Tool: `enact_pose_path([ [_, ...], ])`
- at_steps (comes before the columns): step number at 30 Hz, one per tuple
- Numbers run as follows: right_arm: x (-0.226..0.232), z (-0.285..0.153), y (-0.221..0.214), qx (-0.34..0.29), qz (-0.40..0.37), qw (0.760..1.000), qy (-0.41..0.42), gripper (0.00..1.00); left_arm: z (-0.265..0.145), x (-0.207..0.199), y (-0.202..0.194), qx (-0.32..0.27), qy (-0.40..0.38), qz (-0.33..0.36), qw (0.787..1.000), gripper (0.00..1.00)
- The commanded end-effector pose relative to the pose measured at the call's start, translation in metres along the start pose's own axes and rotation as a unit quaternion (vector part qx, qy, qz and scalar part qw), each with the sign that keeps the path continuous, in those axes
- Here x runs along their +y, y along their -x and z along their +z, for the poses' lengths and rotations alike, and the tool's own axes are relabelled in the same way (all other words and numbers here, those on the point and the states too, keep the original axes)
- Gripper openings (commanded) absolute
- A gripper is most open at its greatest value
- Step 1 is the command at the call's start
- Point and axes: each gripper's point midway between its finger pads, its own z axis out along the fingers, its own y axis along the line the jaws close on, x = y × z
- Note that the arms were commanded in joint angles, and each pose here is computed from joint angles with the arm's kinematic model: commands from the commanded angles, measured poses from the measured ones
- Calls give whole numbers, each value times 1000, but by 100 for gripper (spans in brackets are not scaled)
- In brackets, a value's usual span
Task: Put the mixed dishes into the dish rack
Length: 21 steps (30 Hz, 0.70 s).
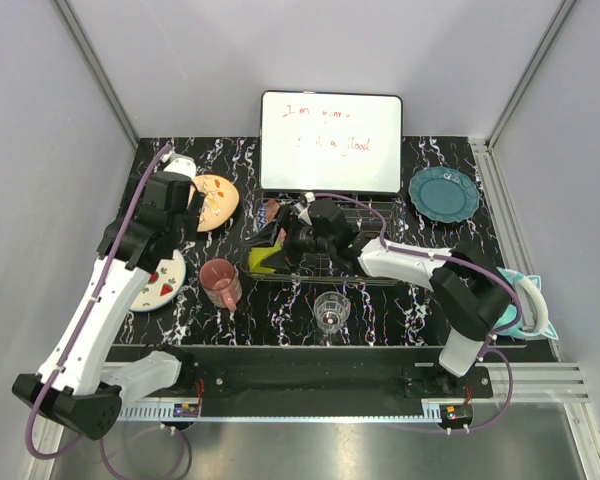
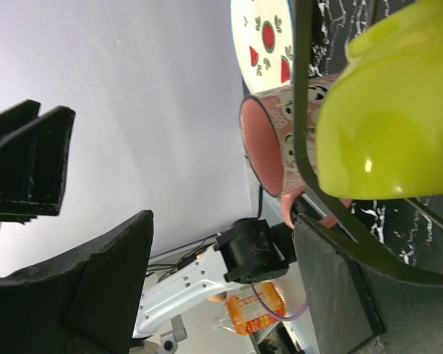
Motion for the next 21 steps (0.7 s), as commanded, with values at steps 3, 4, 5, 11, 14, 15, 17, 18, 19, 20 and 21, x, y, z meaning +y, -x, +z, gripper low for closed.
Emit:
enact_pose_path([
  [3,47,3,10,-13,-9,998,58,82,-4,7,8,-32,5,-28,999,99],
  [4,45,3,13,-19,-13,998,56,82,-3,6,6,-29,5,-27,999,99],
  [5,43,5,13,-19,-16,998,53,82,-2,6,5,-28,5,-27,999,99],
  [11,34,5,9,-8,-23,999,22,82,2,7,3,-29,12,-25,999,99],
  [14,27,1,6,0,-23,1000,0,82,2,7,3,-32,12,-27,999,99],
  [15,23,-2,5,2,-19,1000,-17,83,2,6,3,-31,11,-29,999,99],
  [17,15,-6,7,-3,-27,999,-38,84,2,6,3,-32,10,-31,999,99],
  [18,14,-9,7,-4,-27,999,-39,85,3,5,3,-31,9,-34,999,99],
  [19,12,-11,10,-7,-26,999,-41,85,3,4,3,-31,8,-35,999,99],
  [20,9,-11,11,-8,-25,999,-43,85,3,4,2,-31,7,-35,999,99],
  [21,5,-12,13,-9,-22,999,-47,85,3,4,3,-32,7,-37,999,99],
])
